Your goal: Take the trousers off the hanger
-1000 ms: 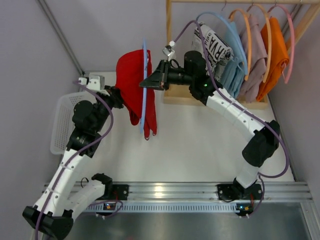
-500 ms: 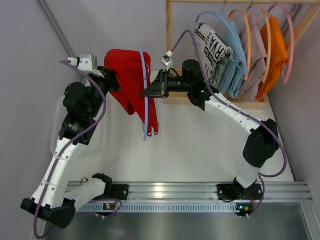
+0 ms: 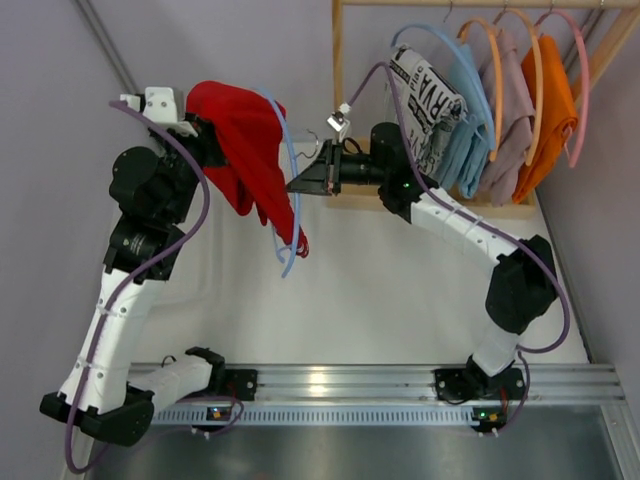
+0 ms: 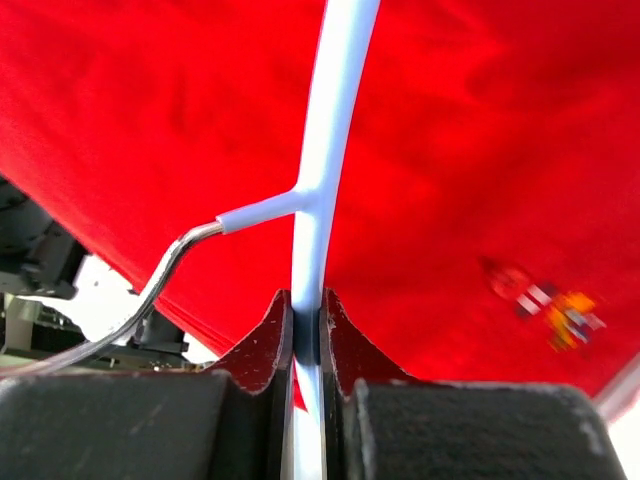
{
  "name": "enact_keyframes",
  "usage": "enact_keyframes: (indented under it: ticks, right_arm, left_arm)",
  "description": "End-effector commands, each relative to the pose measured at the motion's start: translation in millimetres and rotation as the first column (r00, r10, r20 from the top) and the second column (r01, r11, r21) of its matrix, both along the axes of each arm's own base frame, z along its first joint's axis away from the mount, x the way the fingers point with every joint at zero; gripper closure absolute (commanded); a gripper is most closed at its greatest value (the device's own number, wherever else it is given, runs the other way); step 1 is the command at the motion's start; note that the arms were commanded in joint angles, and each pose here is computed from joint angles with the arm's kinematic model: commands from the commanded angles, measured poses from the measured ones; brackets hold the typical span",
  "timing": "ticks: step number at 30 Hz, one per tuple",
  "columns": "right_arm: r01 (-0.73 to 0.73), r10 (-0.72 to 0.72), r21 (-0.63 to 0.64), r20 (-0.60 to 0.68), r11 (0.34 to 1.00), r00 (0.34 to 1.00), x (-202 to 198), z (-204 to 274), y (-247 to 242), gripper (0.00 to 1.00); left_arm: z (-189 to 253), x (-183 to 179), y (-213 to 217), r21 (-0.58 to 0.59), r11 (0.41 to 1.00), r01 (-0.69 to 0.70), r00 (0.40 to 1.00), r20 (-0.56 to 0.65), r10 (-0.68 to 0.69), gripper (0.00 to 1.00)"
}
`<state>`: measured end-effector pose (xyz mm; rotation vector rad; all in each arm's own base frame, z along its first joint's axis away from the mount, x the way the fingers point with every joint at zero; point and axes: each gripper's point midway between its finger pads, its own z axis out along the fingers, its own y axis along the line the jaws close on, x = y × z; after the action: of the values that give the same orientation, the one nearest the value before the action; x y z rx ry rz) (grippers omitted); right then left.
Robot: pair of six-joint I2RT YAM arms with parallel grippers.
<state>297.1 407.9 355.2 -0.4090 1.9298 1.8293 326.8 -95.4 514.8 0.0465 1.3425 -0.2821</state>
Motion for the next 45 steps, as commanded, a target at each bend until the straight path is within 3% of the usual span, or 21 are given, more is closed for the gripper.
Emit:
enact_keyframes:
  ticks: [1, 7, 15, 20, 26, 32, 34, 37, 41, 45]
  right_arm:
    - [0.077, -0.102, -0.153, -0.159, 0.985, 0.982, 27.4, -72.9, -9.5, 1.0]
    - [0.1, -0.138, -0.191, -0.201, 0.977, 0.97, 37.1, -88.2, -8.8, 1.0]
    - [0.123, -0.171, -0.215, -0.219, 0.969, 0.961, 43.1, -98.9, -7.8, 1.0]
    - [0.11, -0.153, -0.201, -0.216, 0.973, 0.964, 39.6, -91.2, -8.6, 1.0]
    - [0.085, -0.106, -0.136, -0.149, 0.987, 0.983, 24.3, -55.1, -12.7, 1.0]
    - [0.069, -0.084, -0.125, -0.111, 0.99, 0.99, 11.5, -44.1, -23.4, 1.0]
    - [0.063, -0.075, -0.117, -0.099, 0.991, 0.992, 6.8, -38.0, -25.7, 1.0]
    - [0.062, -0.072, -0.112, -0.089, 0.992, 0.993, 3.5, -32.0, -28.4, 1.0]
    - [0.071, -0.077, -0.091, -0.064, 0.993, 0.995, -0.6, -17.0, -33.8, 1.0]
    - [0.068, -0.072, -0.078, -0.048, 0.995, 0.996, -2.9, -6.8, -39.3, 1.0]
  left_arm:
    - [183.5, -113.2, 63.7, -0.262, 0.964, -0.04, 0.813, 0.553, 0.184, 1.0]
    - [194.0, -127.8, 69.1, -0.274, 0.961, -0.033, 0.795, 0.576, 0.192, 1.0]
    - [203.0, -141.7, 52.7, -0.282, 0.952, 0.119, 0.786, 0.613, 0.083, 1.0]
    - [206.4, -135.0, 69.4, -0.305, 0.952, 0.007, 0.789, 0.587, 0.182, 1.0]
    - [176.3, -127.8, 111.3, -0.281, 0.913, -0.296, 0.763, 0.505, 0.403, 1.0]
    - [142.0, -151.7, 156.5, -0.201, 0.804, -0.559, 0.65, 0.496, 0.576, 1.0]
    - [127.2, -166.1, 179.4, -0.191, 0.721, -0.666, 0.577, 0.481, 0.66, 1.0]
    - [111.8, -176.8, 192.5, -0.168, 0.658, -0.734, 0.53, 0.464, 0.71, 1.0]
    - [71.9, -196.7, 222.8, -0.125, 0.486, -0.865, 0.399, 0.415, 0.817, 1.0]
    - [33.3, -204.1, 239.2, -0.036, 0.367, -0.93, 0.331, 0.358, 0.873, 1.0]
